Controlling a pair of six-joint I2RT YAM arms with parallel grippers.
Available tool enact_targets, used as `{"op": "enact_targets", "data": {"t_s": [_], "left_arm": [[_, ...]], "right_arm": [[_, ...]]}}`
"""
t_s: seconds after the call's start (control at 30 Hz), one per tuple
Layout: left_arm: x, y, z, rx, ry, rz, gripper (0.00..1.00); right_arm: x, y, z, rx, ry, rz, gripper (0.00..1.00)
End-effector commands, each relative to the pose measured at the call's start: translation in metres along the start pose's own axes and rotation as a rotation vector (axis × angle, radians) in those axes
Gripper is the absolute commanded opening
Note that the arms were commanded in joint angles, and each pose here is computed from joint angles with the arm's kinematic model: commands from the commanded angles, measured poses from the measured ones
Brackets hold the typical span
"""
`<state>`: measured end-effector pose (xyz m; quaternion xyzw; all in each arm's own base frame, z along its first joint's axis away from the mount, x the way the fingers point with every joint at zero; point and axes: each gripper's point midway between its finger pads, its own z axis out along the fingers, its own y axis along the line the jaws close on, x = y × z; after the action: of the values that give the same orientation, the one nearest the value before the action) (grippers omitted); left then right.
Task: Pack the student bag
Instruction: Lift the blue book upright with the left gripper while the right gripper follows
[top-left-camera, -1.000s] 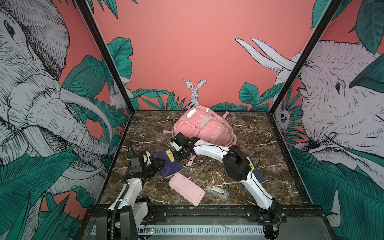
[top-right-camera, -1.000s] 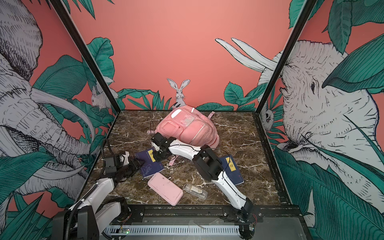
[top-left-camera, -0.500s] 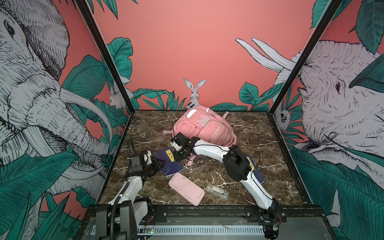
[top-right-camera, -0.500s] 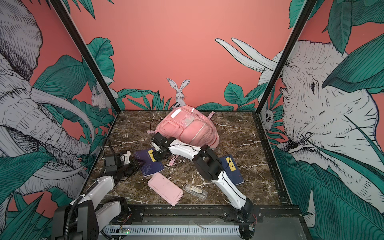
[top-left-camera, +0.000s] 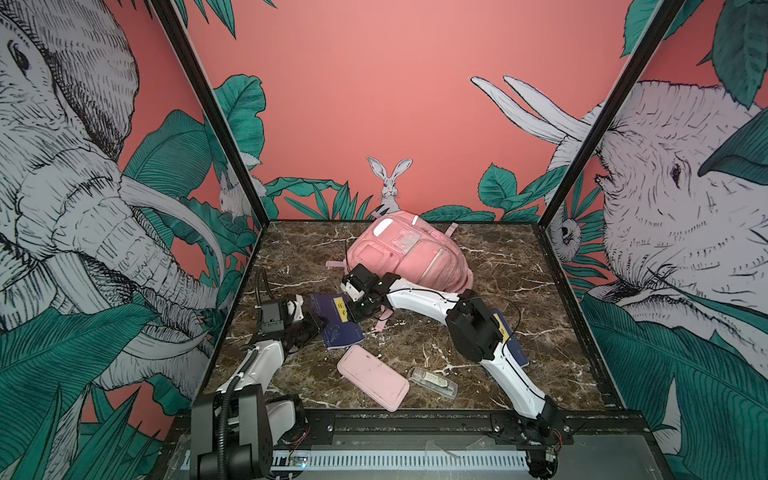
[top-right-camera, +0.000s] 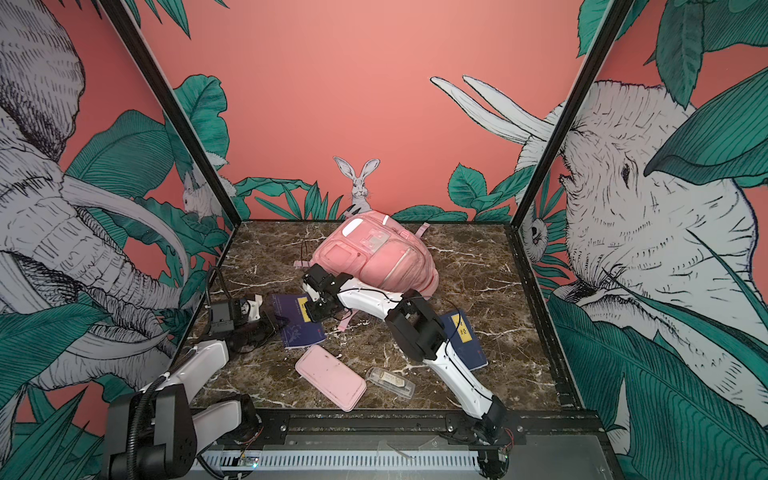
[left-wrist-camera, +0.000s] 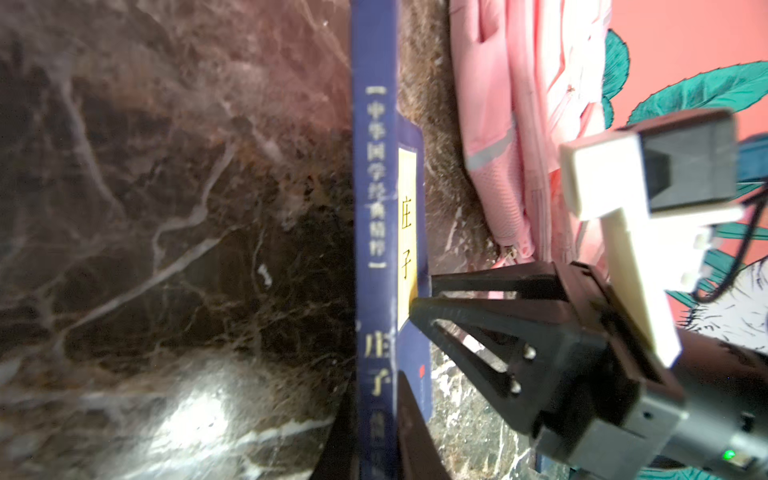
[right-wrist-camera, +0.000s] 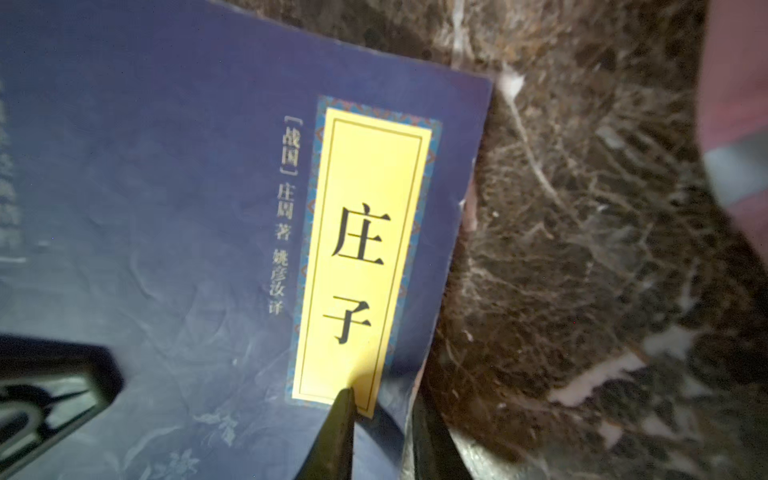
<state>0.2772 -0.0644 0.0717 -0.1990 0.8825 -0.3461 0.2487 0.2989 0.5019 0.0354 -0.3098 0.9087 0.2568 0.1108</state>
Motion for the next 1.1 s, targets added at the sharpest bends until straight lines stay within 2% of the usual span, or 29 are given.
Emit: {"op": "enact_targets", "data": {"t_s": [0.0, 0.1, 0.27, 0.33, 0.57, 0.83, 1.07], "left_arm": [[-0.021, -0.026, -0.006, 0.068, -0.037, 0.064, 0.06], [-0.031, -0.038, -0.009, 0.095, -0.051, 0.079, 0.02], [-0.044, -0.061, -0.016, 0.159, -0.056, 0.102, 0.0], [-0.047, -0.069, -0.018, 0.185, -0.053, 0.106, 0.0], [-0.054, -0.097, -0.024, 0.316, -0.044, 0.11, 0.0], [-0.05, -0.136, -0.039, 0.492, -0.003, 0.173, 0.0], [-0.019, -0.179, -0.037, 0.599, 0.104, 0.275, 0.0]], "right_arm": [[0.001, 0.005, -0.02, -0.016, 0.014, 0.008, 0.25], [-0.011, -0.001, -0.044, -0.03, -0.045, 0.028, 0.26], [-0.03, -0.019, -0.097, -0.106, -0.18, 0.13, 0.49], [-0.034, -0.025, -0.115, -0.143, -0.233, 0.157, 0.55], [-0.035, -0.041, -0.173, -0.263, -0.383, 0.212, 0.6], [-0.029, -0.03, -0.187, -0.476, -0.446, 0.228, 0.68], [-0.034, -0.019, -0.19, -0.581, -0.466, 0.223, 0.73]]}}
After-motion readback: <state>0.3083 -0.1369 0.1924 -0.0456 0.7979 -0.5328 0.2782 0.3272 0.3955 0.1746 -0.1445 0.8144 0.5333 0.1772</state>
